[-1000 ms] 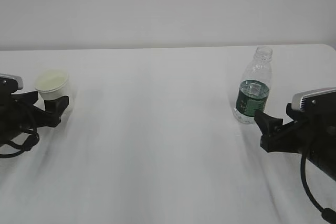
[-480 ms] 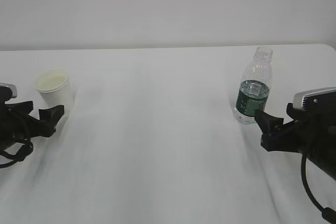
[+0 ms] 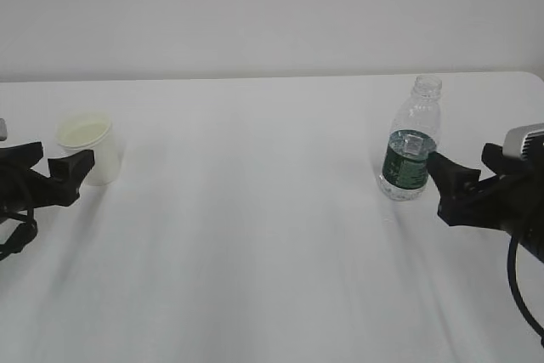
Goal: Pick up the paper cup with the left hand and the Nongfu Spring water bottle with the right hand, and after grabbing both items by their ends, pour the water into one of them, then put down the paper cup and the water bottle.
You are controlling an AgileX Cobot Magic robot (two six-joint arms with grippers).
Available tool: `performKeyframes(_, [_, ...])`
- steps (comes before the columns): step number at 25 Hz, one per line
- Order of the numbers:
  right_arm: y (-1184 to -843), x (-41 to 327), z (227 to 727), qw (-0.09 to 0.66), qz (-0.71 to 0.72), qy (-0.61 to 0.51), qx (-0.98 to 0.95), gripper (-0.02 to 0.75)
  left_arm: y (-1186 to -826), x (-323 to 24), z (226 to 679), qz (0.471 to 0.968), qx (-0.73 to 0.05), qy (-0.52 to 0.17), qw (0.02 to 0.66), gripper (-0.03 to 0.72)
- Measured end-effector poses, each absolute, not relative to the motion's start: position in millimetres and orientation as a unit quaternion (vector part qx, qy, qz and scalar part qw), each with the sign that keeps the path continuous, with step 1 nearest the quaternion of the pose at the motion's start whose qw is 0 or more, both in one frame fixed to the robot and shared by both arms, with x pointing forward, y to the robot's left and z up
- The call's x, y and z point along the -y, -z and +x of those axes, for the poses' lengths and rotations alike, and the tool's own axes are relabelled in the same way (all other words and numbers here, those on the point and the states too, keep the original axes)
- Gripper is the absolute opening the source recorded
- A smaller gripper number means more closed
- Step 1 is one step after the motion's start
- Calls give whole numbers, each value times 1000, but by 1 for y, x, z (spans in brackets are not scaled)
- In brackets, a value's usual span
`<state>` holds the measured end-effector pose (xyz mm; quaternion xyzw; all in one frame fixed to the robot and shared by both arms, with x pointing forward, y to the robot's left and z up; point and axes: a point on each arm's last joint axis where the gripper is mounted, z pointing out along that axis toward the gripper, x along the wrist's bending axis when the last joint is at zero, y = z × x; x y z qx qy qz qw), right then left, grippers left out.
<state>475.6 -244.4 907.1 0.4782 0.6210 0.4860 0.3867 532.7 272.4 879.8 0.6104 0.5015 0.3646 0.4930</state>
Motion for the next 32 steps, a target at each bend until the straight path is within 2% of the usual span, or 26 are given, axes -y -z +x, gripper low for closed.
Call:
performKeyframes(8, [-926, 247, 472, 394, 484, -492, -607, 576, -896, -270, 532, 602, -491, -364, 513, 603])
performKeyframes(14, [-945, 248, 469, 394, 488, -489, -606, 576, -928, -272, 527, 597, -489, -374, 514, 599])
performKeyframes(32, [-999, 251, 458, 387, 494, -480, -613, 576, -1020, -281, 487, 541, -498, -415, 536, 593])
